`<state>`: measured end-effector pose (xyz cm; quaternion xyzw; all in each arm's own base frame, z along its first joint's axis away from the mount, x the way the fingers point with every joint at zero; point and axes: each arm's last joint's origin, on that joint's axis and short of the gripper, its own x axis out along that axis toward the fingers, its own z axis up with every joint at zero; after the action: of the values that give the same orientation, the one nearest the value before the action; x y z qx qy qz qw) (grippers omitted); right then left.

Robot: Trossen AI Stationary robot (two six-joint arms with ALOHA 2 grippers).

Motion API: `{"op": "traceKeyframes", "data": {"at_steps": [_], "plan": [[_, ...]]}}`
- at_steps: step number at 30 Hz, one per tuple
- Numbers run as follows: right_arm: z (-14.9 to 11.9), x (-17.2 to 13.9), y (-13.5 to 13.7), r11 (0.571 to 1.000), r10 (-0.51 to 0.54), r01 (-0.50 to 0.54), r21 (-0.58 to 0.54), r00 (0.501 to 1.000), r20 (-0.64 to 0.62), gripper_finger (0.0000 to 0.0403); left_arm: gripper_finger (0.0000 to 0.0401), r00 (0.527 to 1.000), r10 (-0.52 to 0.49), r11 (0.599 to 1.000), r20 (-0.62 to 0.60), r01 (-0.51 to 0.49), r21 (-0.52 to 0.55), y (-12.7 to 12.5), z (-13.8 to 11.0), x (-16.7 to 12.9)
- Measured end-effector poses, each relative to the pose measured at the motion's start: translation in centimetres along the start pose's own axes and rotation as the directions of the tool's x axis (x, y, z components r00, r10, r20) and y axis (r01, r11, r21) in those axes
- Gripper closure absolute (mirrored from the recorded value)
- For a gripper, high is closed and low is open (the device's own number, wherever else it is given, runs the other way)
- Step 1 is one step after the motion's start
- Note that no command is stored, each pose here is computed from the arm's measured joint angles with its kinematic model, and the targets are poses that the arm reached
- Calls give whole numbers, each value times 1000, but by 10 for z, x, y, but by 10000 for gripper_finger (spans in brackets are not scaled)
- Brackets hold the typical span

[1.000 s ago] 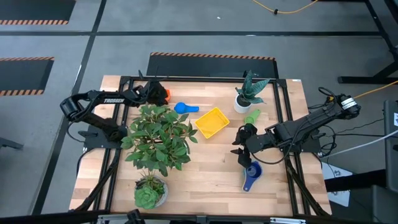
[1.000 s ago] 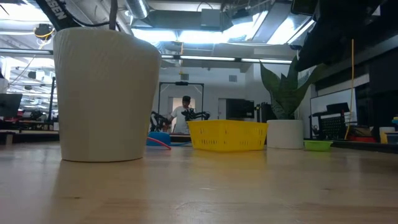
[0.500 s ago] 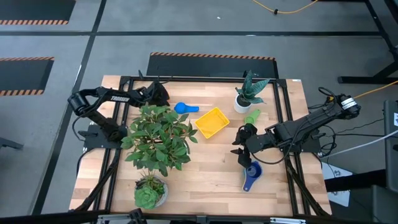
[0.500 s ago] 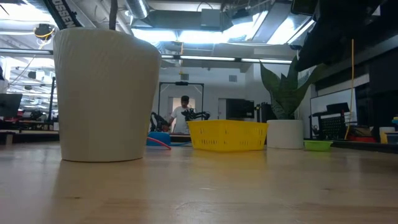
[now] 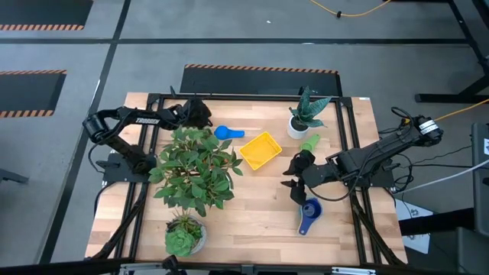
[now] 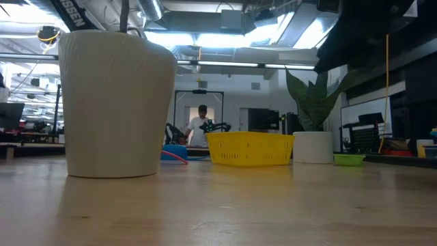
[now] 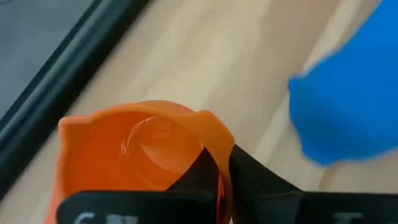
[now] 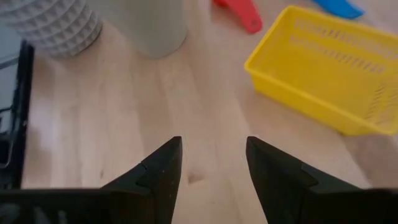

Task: Nest measuring cups in basket
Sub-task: Stack the orange measuring cup on top of the dark blue measuring cup

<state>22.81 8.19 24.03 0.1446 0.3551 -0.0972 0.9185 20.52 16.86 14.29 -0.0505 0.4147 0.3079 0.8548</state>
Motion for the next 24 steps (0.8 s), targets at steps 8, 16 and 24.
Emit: {"op": "traceKeyframes", "data": {"at_steps": [8, 16, 24], "plan": [[3, 0, -4, 992, -130, 130, 9, 987, 99, 219, 397, 985, -43, 994, 168, 59, -93, -4, 37, -24], [15, 0, -9, 962, -271, 270, 40, 927, 259, 219, 396, 921, -208, 974, 330, 227, -19, -24, 66, -51], [53, 3, -28, 952, -301, 243, 184, 849, 435, 219, 395, 825, -325, 943, 462, 317, 97, -58, 80, -65]]}}
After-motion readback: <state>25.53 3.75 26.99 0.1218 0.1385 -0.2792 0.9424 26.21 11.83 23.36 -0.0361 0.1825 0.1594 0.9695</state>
